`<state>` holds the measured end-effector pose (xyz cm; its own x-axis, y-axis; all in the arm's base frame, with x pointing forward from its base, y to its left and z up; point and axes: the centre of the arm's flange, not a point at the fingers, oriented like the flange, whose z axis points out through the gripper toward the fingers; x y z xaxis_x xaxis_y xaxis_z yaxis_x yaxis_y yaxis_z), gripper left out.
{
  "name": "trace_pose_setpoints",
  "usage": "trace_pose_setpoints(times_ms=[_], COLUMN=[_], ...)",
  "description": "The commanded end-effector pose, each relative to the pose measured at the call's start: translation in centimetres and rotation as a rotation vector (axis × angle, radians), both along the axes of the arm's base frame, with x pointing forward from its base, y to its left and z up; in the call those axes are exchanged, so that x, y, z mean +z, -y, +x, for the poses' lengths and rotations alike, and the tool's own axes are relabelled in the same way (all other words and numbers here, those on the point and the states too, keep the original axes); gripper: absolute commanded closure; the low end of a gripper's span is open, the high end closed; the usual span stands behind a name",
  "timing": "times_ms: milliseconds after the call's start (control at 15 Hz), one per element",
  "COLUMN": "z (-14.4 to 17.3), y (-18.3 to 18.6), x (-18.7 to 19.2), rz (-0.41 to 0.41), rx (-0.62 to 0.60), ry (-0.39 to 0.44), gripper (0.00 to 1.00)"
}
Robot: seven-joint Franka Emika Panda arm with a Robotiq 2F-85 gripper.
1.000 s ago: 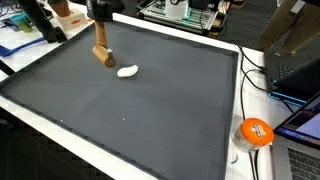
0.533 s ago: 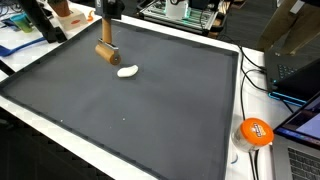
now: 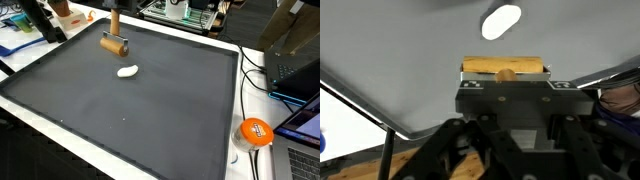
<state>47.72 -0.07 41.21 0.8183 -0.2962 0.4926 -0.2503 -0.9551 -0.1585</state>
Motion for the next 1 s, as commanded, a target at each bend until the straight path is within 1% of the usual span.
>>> trace_pose_setpoints(times_ms=[0,200,400,667,933], z=[-2.0,-2.1,-1.2,-0.4,-0.1], y=[-1.0,-1.7,-2.4,-3.0,-2.7], x=[0.0,-0.4,-1.6,-3.0,-4.4], rz=[-0.021,-0.022,-0.029,-0.063,-0.094], rx=[0.03,0.047,0.044,0.042,0.026], ry=[0.045,0.057,0.077,0.105,0.116], gripper=[0.78,0.78,0.78,0.78,0.78])
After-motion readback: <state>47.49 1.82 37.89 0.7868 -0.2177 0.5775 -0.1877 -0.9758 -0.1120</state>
